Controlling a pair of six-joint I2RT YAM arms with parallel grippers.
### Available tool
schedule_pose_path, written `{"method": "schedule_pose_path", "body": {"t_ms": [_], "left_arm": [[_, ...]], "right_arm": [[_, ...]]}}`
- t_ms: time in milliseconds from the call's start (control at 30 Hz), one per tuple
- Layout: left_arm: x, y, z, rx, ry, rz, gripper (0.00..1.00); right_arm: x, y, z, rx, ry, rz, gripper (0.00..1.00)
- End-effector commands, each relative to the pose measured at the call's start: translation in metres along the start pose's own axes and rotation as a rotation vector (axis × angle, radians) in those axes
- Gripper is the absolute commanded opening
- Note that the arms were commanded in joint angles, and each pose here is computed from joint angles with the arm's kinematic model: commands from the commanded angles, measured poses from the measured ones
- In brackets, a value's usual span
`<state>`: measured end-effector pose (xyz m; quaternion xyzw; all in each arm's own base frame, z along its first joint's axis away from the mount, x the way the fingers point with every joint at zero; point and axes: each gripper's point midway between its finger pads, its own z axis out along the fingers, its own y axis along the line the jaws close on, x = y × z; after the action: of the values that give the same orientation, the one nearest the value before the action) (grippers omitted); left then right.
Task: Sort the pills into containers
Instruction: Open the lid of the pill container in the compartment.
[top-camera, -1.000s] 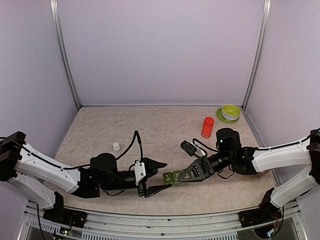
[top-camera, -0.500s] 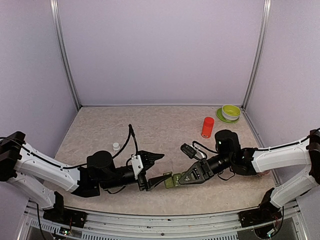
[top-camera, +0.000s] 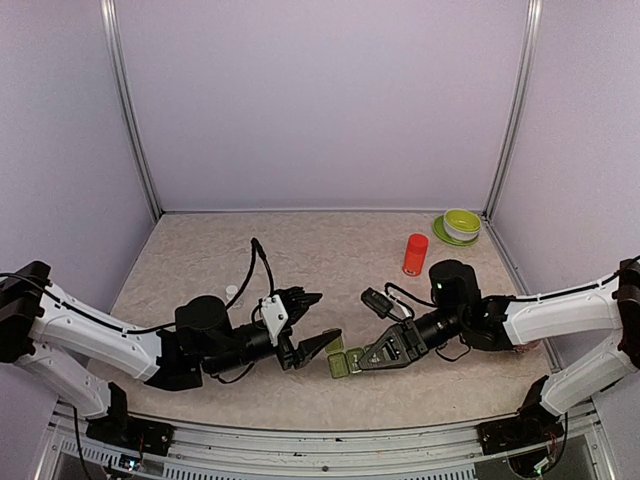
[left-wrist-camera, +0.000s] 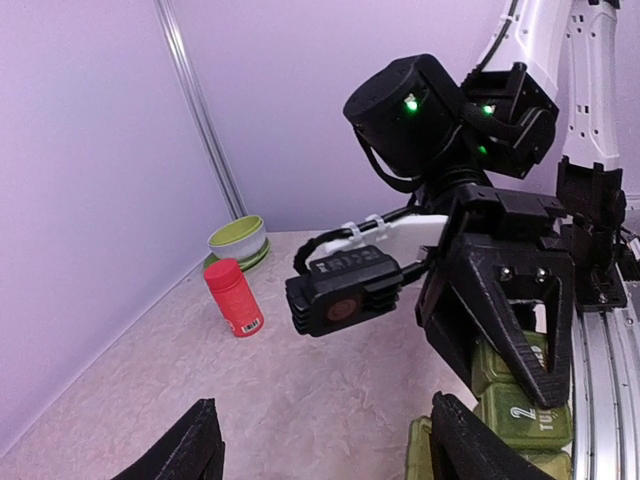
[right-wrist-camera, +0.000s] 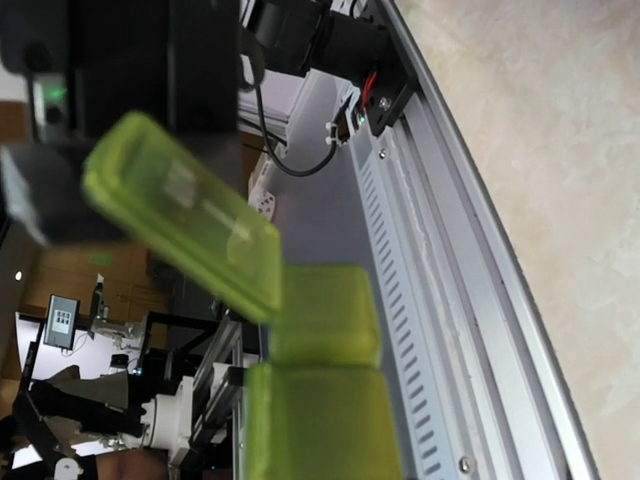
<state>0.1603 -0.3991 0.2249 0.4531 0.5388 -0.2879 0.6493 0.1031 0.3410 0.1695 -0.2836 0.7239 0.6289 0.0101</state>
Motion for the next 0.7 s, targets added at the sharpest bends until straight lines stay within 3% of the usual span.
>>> {"method": "schedule_pose_path", "body": {"t_ms": [0,667], "left_arm": [[-0.004,0.018,0.011,-0.081,0.016,-0.039,0.69],[0.032,0.016,0.022,-0.053,0.145,-0.053,0.68]], "right_arm": [[0.005,0.001,0.002,-0.01,0.031,-0.004,0.16],[-0.003,0.017,0.001,-0.046,0.027,-0.054,0.16]]}}
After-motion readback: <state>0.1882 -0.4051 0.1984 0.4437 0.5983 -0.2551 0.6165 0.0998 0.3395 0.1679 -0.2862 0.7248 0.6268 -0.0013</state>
